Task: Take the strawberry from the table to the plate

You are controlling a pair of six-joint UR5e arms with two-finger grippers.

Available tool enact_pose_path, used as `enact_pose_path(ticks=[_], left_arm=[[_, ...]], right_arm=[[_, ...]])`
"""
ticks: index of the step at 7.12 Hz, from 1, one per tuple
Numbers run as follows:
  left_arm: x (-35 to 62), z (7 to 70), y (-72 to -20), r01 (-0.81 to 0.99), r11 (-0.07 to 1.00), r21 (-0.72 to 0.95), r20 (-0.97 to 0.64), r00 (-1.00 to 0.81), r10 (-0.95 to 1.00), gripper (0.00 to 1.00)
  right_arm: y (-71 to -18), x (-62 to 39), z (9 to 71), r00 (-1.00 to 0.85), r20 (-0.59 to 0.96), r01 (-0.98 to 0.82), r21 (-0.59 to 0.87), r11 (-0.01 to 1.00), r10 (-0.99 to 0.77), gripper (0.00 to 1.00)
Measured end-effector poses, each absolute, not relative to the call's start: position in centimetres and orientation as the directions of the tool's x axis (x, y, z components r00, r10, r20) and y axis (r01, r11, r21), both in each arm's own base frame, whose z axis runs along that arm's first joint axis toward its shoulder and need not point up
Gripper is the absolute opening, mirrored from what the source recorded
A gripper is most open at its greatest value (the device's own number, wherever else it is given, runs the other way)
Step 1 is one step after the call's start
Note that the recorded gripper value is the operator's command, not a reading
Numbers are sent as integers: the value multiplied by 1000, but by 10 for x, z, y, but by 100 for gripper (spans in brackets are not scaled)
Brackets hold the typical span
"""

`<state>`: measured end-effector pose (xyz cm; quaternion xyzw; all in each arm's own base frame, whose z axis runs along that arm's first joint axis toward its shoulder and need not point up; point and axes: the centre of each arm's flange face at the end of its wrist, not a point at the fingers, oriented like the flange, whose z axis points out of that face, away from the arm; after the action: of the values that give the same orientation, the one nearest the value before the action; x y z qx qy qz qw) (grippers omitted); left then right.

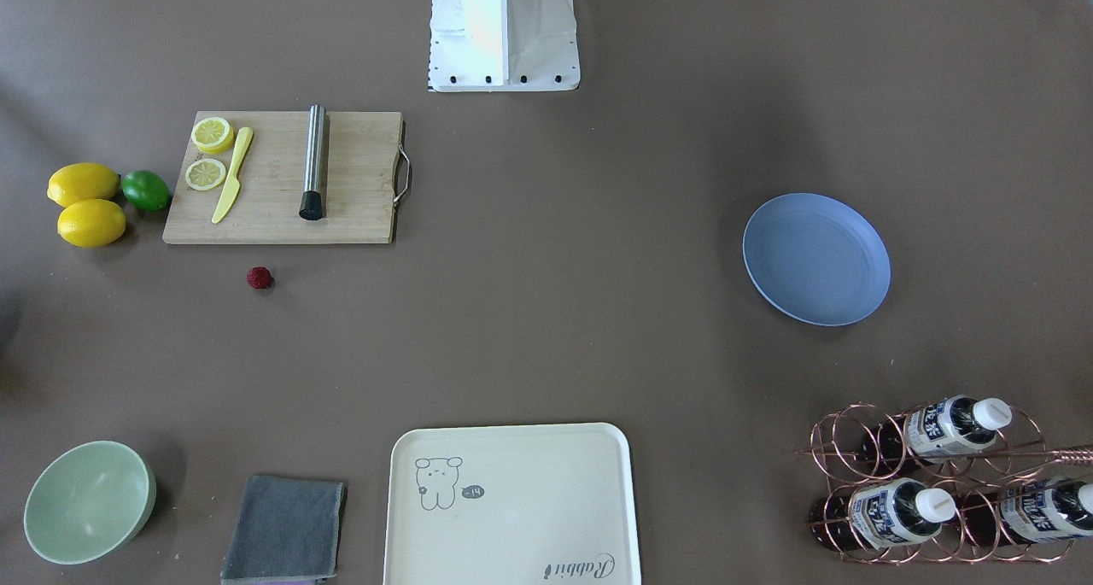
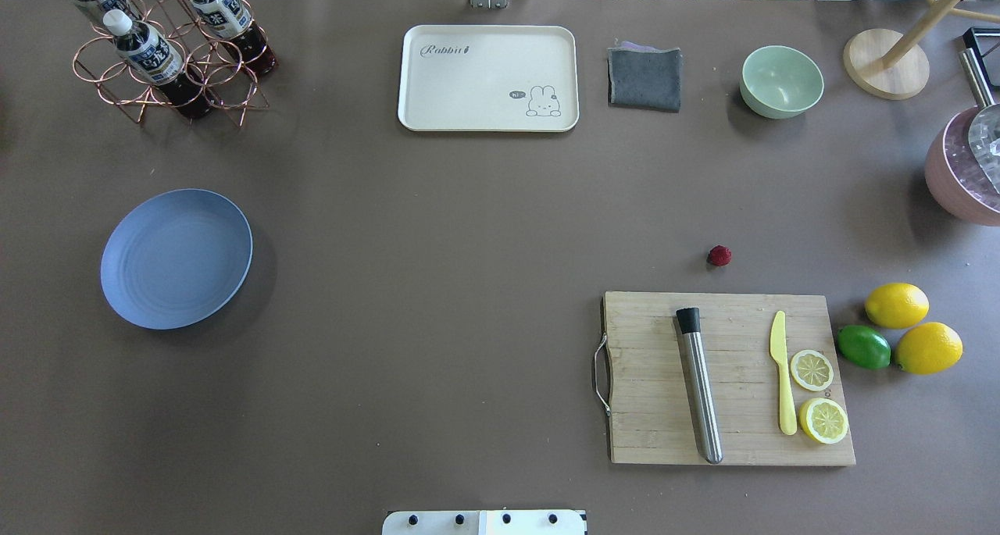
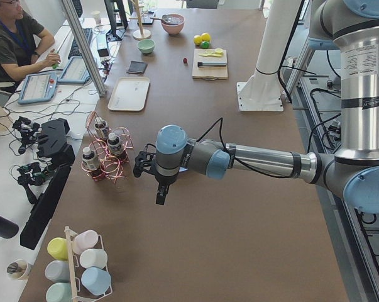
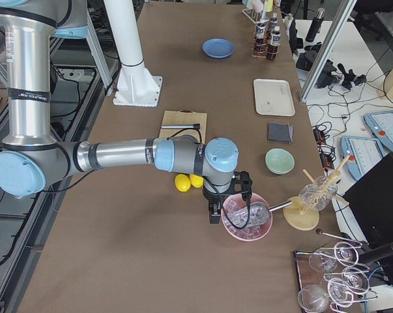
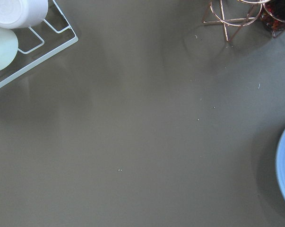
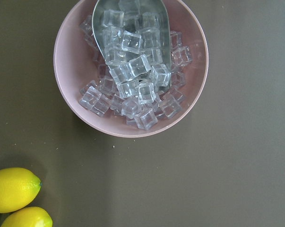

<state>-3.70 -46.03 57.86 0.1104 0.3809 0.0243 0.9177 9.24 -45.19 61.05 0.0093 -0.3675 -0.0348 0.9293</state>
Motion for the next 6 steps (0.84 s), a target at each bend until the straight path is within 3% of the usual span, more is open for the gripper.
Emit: enact_pose_path(ticks=[6], left_arm=[[-36,582,-446,37,974,224,-698,703,134,97]], right_arm=[[-447,92,614,724,686,58,35,998,-66,100]])
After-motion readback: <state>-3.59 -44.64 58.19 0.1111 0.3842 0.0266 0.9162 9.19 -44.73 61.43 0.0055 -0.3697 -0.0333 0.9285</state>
